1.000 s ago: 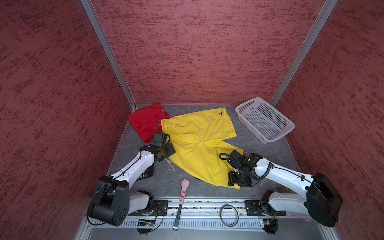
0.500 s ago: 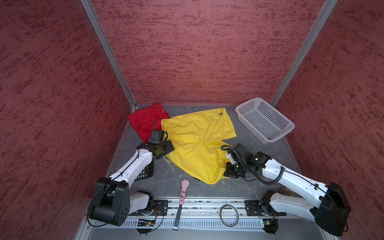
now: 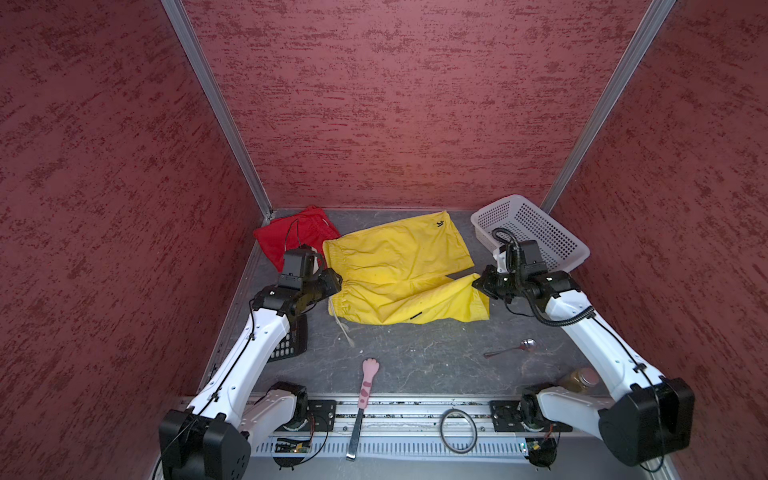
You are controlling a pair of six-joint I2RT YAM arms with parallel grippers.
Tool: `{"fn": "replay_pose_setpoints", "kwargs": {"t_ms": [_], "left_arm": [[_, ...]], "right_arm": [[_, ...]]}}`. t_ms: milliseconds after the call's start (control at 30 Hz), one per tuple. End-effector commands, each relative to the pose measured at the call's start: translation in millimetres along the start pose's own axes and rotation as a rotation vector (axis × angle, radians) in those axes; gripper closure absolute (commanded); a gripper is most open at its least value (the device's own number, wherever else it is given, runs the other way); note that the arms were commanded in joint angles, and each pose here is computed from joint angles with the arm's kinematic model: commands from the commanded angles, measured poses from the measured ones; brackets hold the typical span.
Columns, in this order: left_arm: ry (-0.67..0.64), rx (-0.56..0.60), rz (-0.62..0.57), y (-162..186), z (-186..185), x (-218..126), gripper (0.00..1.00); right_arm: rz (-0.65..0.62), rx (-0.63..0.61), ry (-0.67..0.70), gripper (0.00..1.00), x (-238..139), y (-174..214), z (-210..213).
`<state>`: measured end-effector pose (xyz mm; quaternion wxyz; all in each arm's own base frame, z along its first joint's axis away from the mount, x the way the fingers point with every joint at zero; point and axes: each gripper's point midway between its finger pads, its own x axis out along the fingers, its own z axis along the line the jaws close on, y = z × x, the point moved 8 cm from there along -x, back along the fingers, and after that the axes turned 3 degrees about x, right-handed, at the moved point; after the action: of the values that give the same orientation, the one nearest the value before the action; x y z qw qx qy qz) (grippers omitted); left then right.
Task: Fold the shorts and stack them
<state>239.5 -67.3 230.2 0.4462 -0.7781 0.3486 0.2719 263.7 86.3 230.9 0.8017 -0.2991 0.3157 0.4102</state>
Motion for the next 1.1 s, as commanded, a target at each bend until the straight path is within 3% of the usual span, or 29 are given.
{"fn": "replay_pose_setpoints", "kwargs": {"t_ms": [0, 267, 467, 667, 833, 900, 933, 967, 1067], "left_arm": [[-0.003, 0.009, 0.103, 29.6, 3.5, 12.9, 0.4], [-0.152, 0.038, 0.196, 64.5, 15.1, 52.3, 0.29], [-0.296, -0.048, 0.184, 67.3, 32.4, 70.6, 0.32], [-0.296, -0.073, 0.154, 60.2, 36.3, 92.2, 0.22], [-0.291, -0.041, 0.147, 45.0, 30.7, 114.4, 0.2], [-0.295, -0.025, 0.164, 40.8, 28.7, 124.6, 0.28], [-0.298, -0.015, 0.174, 39.3, 27.8, 129.3, 0.36], [-0.305, -0.01, 0.181, 37.6, 27.5, 132.9, 0.52], [-0.318, 0.006, 0.188, 31.9, 27.0, 138.6, 0.75]], "right_arm": [[-0.016, 0.058, -0.076, 1.0, 12.4, -14.5, -6.3], [-0.007, 0.083, -0.068, 1.0, 28.2, -27.7, -17.1], [0.004, 0.093, -0.059, 1.0, 32.6, -30.2, -24.6], [0.013, 0.108, -0.06, 1.0, 37.6, -33.2, -29.9], [0.023, 0.116, -0.05, 1.0, 42.2, -35.2, -33.5], [0.022, 0.119, -0.043, 1.0, 43.2, -35.9, -35.4], [0.022, 0.121, -0.04, 1.0, 43.6, -35.9, -36.3], [0.021, 0.122, -0.036, 1.0, 44.0, -35.9, -37.2], [0.018, 0.126, -0.021, 1.0, 44.9, -35.8, -42.0]]}}
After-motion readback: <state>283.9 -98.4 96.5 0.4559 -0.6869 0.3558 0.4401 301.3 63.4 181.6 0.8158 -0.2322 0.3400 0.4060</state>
